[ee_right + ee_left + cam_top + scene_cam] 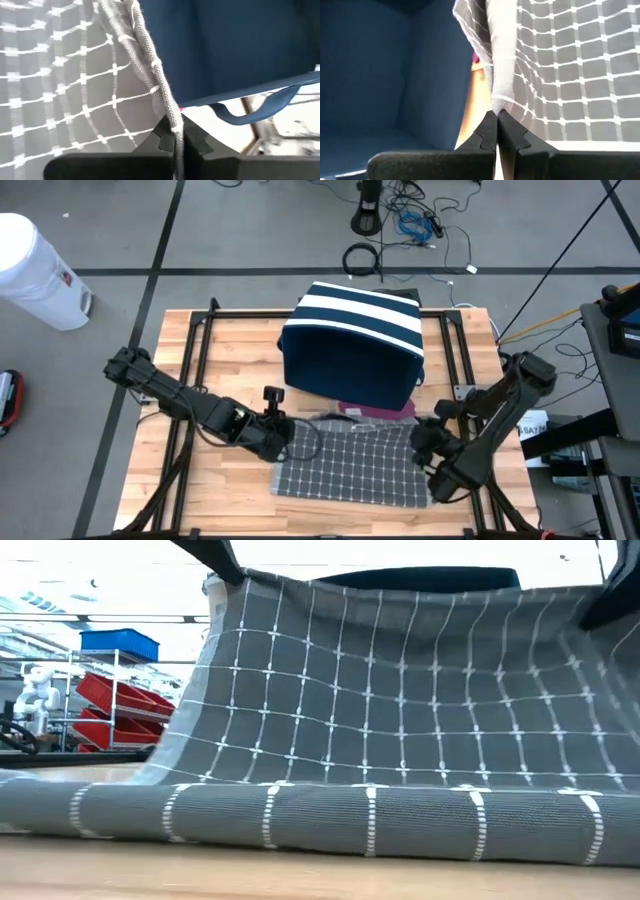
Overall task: Fold towel
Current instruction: Fold the gray towel
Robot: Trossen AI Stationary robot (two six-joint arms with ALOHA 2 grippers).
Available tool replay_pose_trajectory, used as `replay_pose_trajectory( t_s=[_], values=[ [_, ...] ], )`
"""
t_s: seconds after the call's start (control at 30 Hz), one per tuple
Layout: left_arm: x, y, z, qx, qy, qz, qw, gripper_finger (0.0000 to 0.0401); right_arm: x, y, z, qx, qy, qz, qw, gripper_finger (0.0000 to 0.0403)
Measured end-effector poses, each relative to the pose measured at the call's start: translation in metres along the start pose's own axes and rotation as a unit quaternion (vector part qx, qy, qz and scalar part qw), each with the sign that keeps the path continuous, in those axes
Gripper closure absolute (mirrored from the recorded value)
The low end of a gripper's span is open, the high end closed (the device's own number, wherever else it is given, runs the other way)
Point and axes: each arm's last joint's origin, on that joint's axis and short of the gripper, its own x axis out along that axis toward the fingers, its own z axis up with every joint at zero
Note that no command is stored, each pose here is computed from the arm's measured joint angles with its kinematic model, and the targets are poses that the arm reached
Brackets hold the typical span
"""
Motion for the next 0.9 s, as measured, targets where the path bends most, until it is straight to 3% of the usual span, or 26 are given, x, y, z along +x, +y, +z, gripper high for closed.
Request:
replay_pose_trajectory(
  t_s=[0.2, 0.47, 0.63, 0.9],
  values=[
    [-0.011, -0.019, 0.000, 0.020, -0.016, -0.030, 0.999, 0.0401, -0.031, -0.005, 0.003, -0.002, -0.003, 0.104, 0.995, 0.0403],
    [-0.023, -0.038, 0.000, 0.010, -0.033, -0.093, 0.995, 0.0401, -0.050, 0.024, 0.002, 0.003, 0.004, 0.234, 0.972, 0.0403],
    [-0.020, -0.046, -0.001, -0.009, -0.038, -0.119, 0.992, 0.0401, -0.048, 0.045, -0.004, -0.008, 0.021, 0.239, 0.971, 0.0403],
    [0.023, -0.073, -0.022, -0.011, 0.010, -0.149, 0.989, 0.0401, -0.037, 0.083, -0.015, -0.036, 0.055, 0.235, 0.970, 0.0403]
  ],
)
